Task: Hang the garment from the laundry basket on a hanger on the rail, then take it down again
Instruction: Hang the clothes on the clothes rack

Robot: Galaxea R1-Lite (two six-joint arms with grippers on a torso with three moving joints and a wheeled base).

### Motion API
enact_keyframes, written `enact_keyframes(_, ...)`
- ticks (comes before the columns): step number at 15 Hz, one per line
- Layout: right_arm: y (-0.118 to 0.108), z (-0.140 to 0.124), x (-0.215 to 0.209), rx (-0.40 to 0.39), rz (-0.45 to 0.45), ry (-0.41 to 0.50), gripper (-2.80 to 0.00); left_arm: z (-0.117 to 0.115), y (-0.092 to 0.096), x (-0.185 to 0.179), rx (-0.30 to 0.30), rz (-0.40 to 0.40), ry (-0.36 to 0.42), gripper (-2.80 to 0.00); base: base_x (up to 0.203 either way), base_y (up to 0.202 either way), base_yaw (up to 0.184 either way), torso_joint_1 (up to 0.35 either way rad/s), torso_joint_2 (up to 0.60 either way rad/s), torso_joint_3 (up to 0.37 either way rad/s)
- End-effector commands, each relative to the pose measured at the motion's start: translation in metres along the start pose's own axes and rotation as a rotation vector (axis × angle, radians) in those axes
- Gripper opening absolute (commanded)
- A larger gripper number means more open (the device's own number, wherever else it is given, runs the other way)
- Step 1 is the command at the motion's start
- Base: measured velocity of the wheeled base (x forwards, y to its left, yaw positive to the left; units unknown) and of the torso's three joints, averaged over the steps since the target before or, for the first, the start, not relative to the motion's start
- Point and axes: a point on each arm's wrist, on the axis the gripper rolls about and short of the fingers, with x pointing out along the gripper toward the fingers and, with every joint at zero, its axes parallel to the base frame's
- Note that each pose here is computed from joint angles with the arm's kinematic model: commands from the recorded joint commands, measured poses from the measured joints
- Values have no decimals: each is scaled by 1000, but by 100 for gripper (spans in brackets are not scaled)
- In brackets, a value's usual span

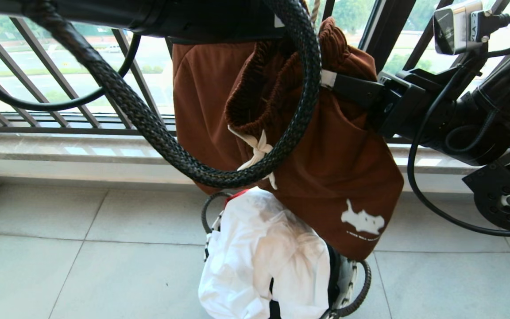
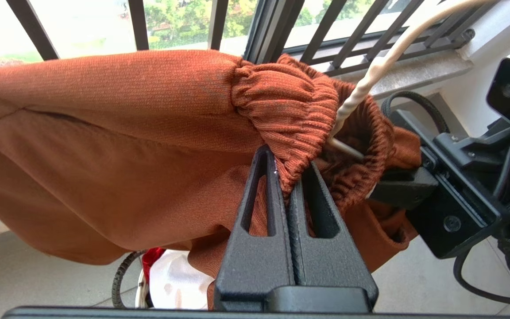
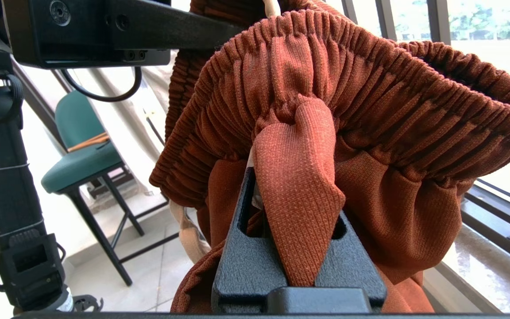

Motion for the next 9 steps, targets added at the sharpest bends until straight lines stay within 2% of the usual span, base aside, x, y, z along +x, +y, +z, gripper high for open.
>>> enact_keyframes(1, 0, 2, -2, -6, 1, -4, -280, -2, -1, 3, 3, 3, 8, -280, 0, 0, 0, 0, 0, 0)
enact_keyframes(2, 0, 2, -2, -5, 2, -4, -280, -2, -2, 3, 3, 3, 8, 0, 0, 0, 0, 0, 0, 0)
enact_keyframes(9, 0, 7, -5, -13, -7, -10, -280, -3, -6, 1, 2, -16, 11, 0, 0, 0, 0, 0, 0, 0)
